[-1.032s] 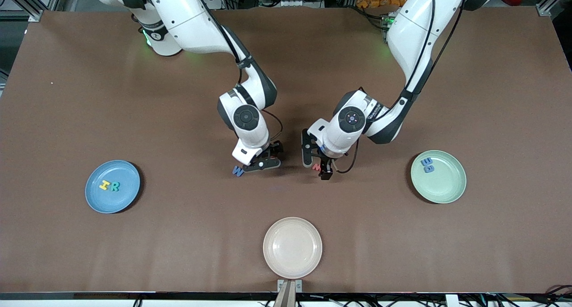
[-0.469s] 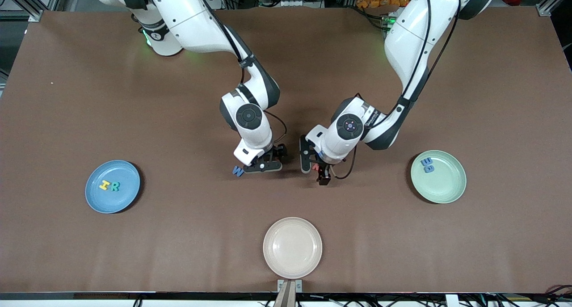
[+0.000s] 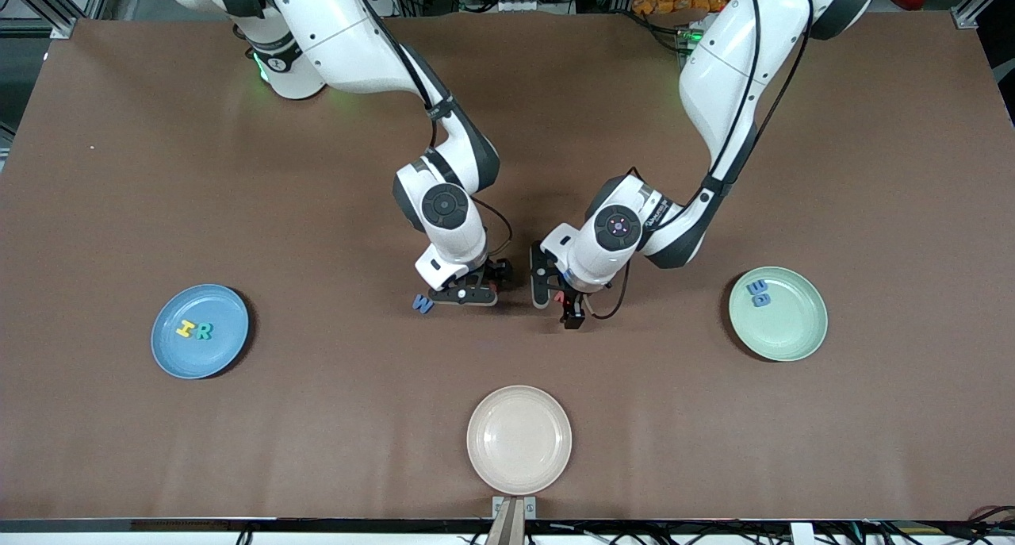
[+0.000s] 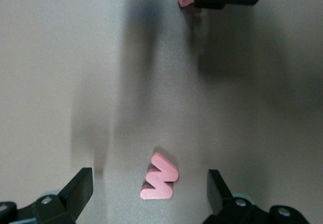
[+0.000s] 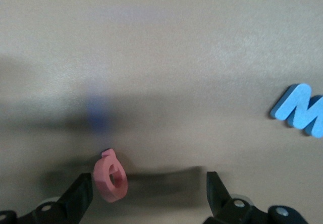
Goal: Sort uppercase to blue plate, lowercase to green plate
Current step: 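Grasp the pink w with the left gripper while the right gripper grasps the O, then drop the w on the green plate while the right gripper drops O on blue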
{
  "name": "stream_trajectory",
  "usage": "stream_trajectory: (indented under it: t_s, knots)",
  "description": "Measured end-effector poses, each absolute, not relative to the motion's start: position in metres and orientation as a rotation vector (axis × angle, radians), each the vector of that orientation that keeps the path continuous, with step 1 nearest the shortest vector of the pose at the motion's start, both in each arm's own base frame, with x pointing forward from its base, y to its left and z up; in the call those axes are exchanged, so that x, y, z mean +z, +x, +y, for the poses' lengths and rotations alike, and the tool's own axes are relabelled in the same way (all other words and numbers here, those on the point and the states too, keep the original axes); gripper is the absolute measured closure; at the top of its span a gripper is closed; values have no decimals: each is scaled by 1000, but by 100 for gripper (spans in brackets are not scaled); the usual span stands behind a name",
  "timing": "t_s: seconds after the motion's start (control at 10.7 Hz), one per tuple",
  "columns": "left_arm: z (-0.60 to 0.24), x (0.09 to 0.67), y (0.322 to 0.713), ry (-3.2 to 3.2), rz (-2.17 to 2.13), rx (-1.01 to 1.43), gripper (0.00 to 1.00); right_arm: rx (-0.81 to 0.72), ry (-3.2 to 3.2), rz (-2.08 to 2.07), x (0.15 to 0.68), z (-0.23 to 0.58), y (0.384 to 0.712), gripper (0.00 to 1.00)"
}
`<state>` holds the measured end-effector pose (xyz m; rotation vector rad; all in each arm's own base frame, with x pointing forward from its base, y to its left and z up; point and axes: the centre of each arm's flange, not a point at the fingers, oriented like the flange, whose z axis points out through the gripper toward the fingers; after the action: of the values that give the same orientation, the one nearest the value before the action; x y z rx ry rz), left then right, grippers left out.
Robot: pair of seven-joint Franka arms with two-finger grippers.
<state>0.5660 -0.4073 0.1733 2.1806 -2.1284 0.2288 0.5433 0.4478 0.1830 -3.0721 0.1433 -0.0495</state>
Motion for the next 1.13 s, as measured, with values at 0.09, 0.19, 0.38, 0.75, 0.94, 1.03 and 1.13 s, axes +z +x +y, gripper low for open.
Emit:
stream_trajectory:
  t_s: [0.09, 0.19, 0.38, 0.75, 0.94, 1.03, 1.13]
  knots:
    - [-407, 172, 566, 2180, -2129, 226, 0, -45, -3072, 171, 181, 450, 541, 0]
    - [-407, 172, 566, 2178, -2134, 226, 11, -42, -3071, 191, 180, 451, 540, 1]
    - [-407, 173, 567, 2173, -2150, 229, 23, -43, -3069, 203, 181, 452, 540, 10]
    - [-405, 177, 571, 2181, -2151, 243, 74, -38, -3050, 233, 188, 456, 544, 67]
    - [-396, 177, 578, 2205, -2146, 251, 74, -44, -3039, 269, 193, 458, 547, 90]
    - [-389, 178, 584, 2223, -2142, 255, 74, -41, -3039, 276, 194, 458, 547, 90]
    - [-381, 178, 591, 2243, -2137, 261, 74, -33, -3043, 279, 195, 458, 548, 90]
